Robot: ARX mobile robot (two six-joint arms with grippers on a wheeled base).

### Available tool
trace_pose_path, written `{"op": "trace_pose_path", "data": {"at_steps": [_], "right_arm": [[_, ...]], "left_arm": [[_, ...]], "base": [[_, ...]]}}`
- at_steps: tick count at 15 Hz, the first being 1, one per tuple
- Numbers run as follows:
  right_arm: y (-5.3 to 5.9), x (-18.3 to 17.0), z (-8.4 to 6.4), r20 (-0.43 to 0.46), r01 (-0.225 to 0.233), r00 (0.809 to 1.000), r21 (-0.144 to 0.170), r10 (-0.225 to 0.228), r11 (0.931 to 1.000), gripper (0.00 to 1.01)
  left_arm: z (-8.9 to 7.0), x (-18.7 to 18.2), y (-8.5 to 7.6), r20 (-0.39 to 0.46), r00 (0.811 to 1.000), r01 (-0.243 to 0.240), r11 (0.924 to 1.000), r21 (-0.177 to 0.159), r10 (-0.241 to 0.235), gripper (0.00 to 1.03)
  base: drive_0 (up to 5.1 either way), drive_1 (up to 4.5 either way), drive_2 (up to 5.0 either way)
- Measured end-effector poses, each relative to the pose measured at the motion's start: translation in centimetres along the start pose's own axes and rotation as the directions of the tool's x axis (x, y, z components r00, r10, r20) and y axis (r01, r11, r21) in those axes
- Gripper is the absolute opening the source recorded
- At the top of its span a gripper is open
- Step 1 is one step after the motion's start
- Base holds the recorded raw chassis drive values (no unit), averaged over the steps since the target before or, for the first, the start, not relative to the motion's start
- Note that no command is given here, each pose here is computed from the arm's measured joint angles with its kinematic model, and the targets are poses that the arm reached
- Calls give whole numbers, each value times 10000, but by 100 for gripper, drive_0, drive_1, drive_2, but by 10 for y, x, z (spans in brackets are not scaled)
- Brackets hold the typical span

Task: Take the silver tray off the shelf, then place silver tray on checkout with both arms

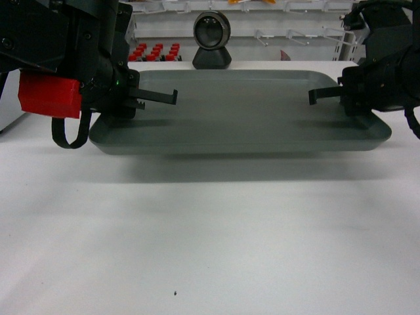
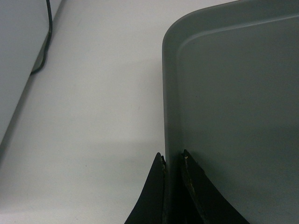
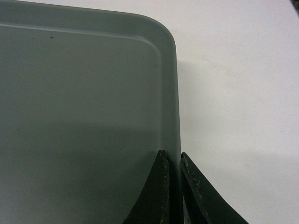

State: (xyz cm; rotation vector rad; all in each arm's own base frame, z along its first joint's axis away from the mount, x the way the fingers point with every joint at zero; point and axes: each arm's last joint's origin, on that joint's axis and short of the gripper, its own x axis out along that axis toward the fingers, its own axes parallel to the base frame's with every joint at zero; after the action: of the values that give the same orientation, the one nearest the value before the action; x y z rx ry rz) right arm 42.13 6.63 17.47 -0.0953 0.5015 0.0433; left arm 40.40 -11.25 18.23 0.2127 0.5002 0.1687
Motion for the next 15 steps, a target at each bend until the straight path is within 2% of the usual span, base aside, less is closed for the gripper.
{"op": "trace_pose_path", "data": {"at_steps": [2,7,11,12,13,15], "right_arm": [[5,13,-12,-358,-49,9993,-43,47,10000,3],[11,24,-15,-393,214,9990,-126,-219,9997,3],[11,30,-18,-284,411,9987,-167,-415,9990,3],[12,30,-18,-296,412,9987,-230,-419,9989,7],[14,29,-19,-286,724,9968,-599,-742,9956,20],[12,30,-20,-219,819,9962,-754,-837,9938,39]], "left_arm": [[-9,9,0,-310,9995,-66,9999,111,70,4],[-14,19,-4,-249,9996,-115,9999,65,117,4],[-18,22,-6,-359,9993,-84,10000,45,86,4],[-19,22,-6,-391,9992,-85,9999,59,87,9],[-19,21,-8,-401,9984,-384,9988,294,395,23],[-19,21,-7,-410,9982,-423,9985,355,438,41]], "base": [[0,0,0],[0,0,0],[0,0,0],[0,0,0],[0,0,0],[0,0,0]]}}
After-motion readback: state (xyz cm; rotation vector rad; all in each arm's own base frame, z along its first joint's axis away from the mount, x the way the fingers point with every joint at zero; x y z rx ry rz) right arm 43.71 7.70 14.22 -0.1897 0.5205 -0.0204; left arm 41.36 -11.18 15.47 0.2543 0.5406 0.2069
